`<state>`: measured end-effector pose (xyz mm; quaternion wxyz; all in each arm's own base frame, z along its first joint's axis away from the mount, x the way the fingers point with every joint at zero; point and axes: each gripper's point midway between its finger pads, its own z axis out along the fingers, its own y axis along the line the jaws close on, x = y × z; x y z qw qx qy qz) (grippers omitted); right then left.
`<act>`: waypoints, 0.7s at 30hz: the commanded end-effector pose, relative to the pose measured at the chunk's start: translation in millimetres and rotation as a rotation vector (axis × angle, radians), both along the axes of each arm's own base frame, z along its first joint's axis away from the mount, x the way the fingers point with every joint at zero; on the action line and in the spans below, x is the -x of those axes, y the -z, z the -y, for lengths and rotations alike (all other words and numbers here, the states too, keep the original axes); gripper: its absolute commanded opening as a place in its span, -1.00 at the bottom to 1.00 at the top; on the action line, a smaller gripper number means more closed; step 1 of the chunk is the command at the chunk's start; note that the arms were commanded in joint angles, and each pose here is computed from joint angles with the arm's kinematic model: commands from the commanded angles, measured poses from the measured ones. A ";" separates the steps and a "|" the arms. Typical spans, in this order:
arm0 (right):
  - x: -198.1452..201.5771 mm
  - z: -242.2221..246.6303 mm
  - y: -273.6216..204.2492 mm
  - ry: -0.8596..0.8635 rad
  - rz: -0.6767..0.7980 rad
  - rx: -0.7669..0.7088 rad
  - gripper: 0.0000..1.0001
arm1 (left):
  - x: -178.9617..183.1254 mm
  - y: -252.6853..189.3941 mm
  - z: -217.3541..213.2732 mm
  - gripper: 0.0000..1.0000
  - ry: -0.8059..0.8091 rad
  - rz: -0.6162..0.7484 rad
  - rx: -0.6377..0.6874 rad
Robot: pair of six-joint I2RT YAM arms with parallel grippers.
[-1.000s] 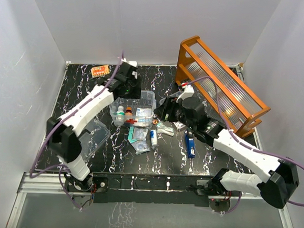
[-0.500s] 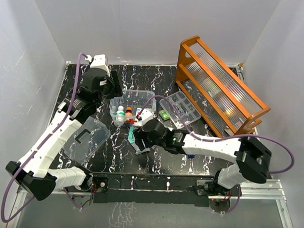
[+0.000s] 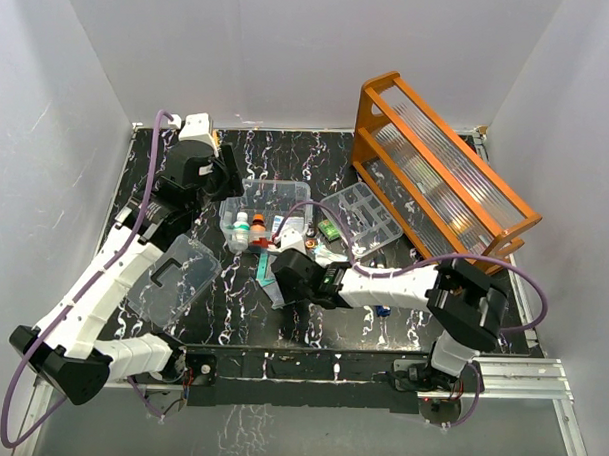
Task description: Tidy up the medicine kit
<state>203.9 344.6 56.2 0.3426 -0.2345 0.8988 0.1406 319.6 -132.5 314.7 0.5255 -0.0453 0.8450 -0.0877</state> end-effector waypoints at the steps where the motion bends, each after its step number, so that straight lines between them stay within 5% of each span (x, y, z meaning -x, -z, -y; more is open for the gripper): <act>1: -10.7 -16.3 -10.7 0.026 0.023 -0.043 -0.24 | 0.7 -1.4 -2.7 0.20 -0.011 0.002 0.009; 19: 6.7 -15.5 45.0 -0.025 -0.093 0.041 -0.43 | -2.5 1.1 0.6 0.23 -0.011 -0.015 0.013; 21: 8.0 -15.3 44.0 -0.024 -0.099 0.036 -0.58 | -2.7 0.2 0.8 0.23 -0.011 -0.015 0.015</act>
